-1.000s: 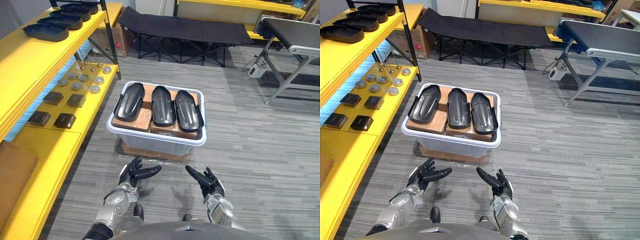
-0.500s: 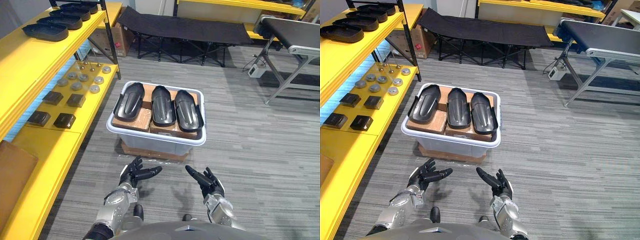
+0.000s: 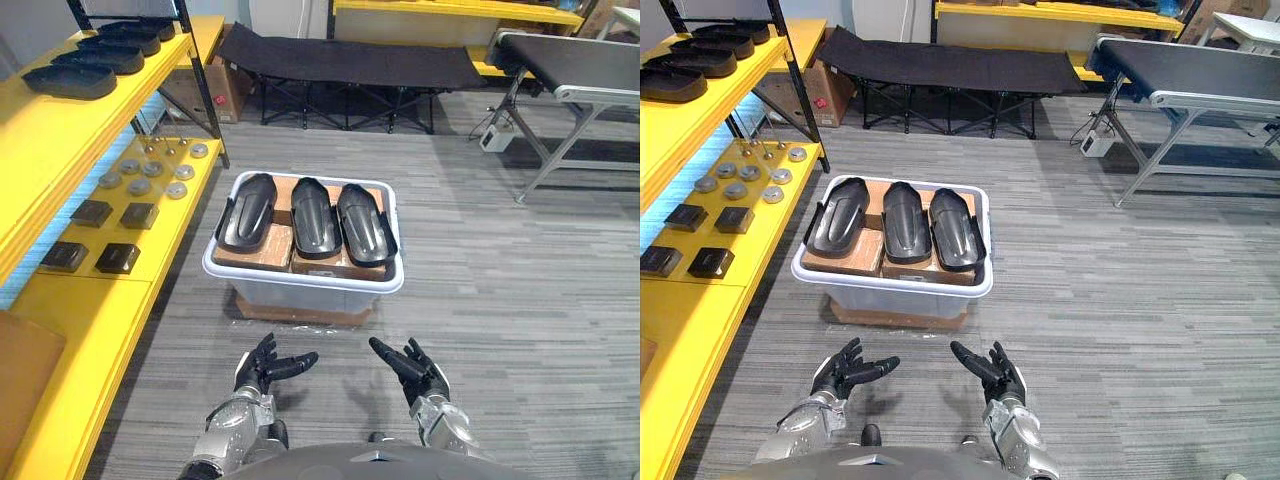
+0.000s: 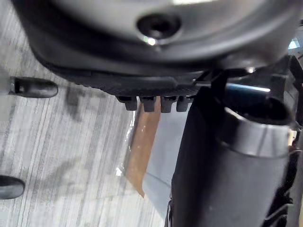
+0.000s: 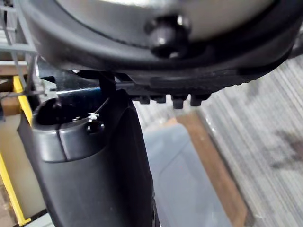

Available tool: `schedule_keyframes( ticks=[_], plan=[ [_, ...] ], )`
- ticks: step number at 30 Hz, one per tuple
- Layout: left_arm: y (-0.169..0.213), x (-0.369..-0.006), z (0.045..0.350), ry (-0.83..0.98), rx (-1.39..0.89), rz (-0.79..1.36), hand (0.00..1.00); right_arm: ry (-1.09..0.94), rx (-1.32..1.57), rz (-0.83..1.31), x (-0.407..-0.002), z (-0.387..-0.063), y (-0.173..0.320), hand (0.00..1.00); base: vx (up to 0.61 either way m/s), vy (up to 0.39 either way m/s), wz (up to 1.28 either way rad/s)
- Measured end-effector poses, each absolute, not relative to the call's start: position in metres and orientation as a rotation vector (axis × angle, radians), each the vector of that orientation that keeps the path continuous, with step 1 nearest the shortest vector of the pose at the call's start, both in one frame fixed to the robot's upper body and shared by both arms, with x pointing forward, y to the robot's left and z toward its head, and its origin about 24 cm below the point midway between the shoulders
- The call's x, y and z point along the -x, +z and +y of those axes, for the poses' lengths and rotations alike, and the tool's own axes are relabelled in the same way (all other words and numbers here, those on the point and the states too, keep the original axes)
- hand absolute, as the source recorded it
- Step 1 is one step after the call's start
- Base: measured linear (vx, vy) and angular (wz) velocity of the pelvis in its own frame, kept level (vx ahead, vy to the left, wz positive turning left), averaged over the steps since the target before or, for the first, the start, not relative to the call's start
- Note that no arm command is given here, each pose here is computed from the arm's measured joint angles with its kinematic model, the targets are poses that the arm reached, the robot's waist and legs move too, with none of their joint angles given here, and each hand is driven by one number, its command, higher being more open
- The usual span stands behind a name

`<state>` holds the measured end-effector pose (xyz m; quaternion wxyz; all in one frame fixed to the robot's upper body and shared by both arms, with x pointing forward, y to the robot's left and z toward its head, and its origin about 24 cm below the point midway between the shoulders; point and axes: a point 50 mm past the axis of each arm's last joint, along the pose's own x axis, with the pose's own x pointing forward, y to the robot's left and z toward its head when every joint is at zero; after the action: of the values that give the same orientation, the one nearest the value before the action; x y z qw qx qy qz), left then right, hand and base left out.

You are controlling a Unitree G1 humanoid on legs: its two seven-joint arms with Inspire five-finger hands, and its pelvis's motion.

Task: Walk over and take three plastic housings, then place them on the shelf

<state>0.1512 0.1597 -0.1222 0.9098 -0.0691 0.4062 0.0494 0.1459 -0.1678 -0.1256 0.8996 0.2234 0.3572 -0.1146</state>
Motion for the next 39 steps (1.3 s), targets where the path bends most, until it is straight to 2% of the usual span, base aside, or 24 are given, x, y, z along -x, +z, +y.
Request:
schedule_keyframes(
  ticks=[4,6,14,28,39],
  plan=[
    [-0.133,-0.138,0.168,0.157,0.118,0.913,1.0,-0.318,-0.479,0.844,-0.13,-0.176,-0.138,1.0,-0.04,-0.004,0.06],
    [-0.14,-0.128,0.174,0.202,0.123,0.968,1.0,-0.402,-0.511,0.956,-0.109,-0.183,-0.152,1.0,-0.02,-0.008,0.16],
    [-0.153,-0.112,0.19,0.33,0.179,1.076,1.0,-0.591,-0.605,1.074,-0.064,-0.196,-0.168,1.0,0.0,-0.008,0.06],
    [-0.163,-0.084,0.208,0.515,0.316,1.143,1.0,-0.653,-0.621,1.101,-0.054,-0.195,-0.172,1.0,0.0,-0.004,0.05],
    [-0.16,-0.091,0.208,0.485,0.376,1.075,1.0,-0.606,-0.592,1.056,-0.065,-0.191,-0.17,1.0,0.0,-0.003,0.04]
  ],
)
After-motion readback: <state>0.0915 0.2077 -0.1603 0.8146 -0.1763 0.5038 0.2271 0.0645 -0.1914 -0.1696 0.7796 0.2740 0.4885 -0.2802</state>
